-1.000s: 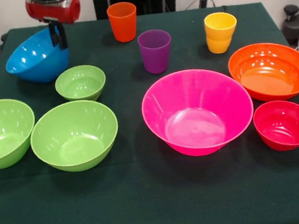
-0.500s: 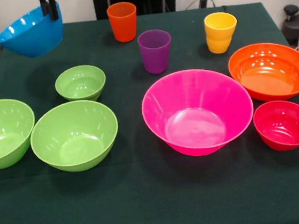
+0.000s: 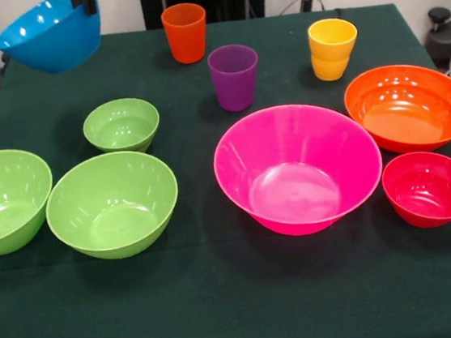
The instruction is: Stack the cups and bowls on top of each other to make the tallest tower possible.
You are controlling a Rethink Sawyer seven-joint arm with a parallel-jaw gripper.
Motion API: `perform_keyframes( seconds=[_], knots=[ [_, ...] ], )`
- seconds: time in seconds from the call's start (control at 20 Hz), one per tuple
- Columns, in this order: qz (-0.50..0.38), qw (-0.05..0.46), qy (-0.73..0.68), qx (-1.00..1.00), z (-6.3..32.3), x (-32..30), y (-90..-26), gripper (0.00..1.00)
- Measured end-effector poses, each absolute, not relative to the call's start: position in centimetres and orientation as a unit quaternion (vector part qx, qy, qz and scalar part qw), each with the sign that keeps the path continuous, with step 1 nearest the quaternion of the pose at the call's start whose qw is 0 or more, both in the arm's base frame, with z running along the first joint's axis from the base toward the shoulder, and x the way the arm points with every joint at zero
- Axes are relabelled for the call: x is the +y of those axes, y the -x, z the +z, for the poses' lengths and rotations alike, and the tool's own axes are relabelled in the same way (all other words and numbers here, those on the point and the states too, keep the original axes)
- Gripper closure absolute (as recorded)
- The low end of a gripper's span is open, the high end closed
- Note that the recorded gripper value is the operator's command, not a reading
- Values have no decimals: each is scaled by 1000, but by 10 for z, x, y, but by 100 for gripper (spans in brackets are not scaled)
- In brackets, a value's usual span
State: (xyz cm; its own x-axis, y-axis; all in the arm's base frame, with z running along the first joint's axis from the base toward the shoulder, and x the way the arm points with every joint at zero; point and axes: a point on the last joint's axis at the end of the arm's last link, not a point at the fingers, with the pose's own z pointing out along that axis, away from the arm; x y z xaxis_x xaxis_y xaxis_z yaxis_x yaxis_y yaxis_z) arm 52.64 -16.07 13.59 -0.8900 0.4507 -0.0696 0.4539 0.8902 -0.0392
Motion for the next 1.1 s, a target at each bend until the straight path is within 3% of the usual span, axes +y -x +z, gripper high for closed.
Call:
perform_keyframes(
  seconds=[0.75, 1.1],
  knots=[
    [6, 32, -184, 982, 94, -93, -588, 100],
    [13, 31, -187, 982, 82, -91, -599, 100]
  ],
)
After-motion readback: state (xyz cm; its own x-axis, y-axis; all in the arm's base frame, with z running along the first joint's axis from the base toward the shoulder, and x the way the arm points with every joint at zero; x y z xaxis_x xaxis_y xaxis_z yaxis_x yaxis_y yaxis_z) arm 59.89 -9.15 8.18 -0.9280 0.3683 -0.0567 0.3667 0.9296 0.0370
